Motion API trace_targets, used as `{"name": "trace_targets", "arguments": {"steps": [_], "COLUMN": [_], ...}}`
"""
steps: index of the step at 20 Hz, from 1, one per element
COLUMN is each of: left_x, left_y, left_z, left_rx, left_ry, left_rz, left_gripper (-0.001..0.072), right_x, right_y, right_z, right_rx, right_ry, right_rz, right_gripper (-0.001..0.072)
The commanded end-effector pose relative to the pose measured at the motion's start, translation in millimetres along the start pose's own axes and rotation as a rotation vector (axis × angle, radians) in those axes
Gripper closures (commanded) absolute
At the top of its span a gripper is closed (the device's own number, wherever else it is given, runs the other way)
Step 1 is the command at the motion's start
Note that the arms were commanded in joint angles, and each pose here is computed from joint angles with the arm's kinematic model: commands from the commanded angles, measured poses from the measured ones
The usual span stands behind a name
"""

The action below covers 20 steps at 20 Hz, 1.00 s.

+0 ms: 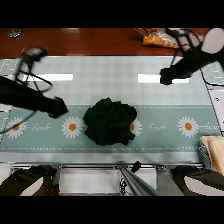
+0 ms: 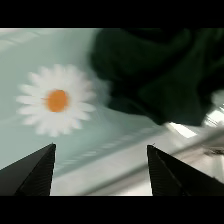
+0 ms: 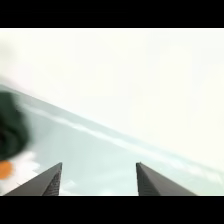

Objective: Fold the shirts.

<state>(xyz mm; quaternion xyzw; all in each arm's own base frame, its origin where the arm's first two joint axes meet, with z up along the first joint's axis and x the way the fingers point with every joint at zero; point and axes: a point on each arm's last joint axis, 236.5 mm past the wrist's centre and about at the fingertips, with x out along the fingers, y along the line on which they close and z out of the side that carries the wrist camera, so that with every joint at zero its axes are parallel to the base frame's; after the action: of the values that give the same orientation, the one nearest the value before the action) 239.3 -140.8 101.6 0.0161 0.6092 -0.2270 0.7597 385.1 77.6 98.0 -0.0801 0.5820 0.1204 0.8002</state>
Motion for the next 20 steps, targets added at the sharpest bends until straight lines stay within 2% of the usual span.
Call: {"name": "trace_targets", "arguments": {"steps": [1, 3, 5, 8, 14, 20], "left_x": [73.0, 102.1, 118.6, 128.5, 143.2, 162.0], "left_y": [-39.4, -33.5, -37.7, -44.1, -17.7, 1.1], "left_z": [-42.2, -75.5, -93.3, -81.3, -62.3, -59.5], "left_rx": [-0.128, -0.195, -0.266, -0.339, -0.302, -0.327], "left_ry": [0.109, 0.189, 0.216, 0.118, 0.006, 0.013], "left_rz": [-0.260, -0.276, -0.354, -0.485, -0.442, -0.413], "left_gripper": [0.0075, 0.0068, 0.0065, 0.0049, 0.0050, 0.0051], "right_x": [18.1, 38.6, 56.2, 75.7, 83.1, 81.4], "right_y": [-48.0, -53.6, -52.8, -43.9, -30.9, -26.5], "right_z": [-49.2, -75.6, -92.7, -107.4, -100.2, -102.7], "right_rx": [0.173, 0.237, 0.277, 0.284, 0.299, 0.301], "right_ry": [0.114, 0.174, 0.205, 0.230, 0.191, 0.205], "right_rz": [0.078, 0.133, 0.171, 0.204, 0.261, 0.279], "right_gripper": [0.0159, 0.0162, 0.0165, 0.0166, 0.0182, 0.0182]}}
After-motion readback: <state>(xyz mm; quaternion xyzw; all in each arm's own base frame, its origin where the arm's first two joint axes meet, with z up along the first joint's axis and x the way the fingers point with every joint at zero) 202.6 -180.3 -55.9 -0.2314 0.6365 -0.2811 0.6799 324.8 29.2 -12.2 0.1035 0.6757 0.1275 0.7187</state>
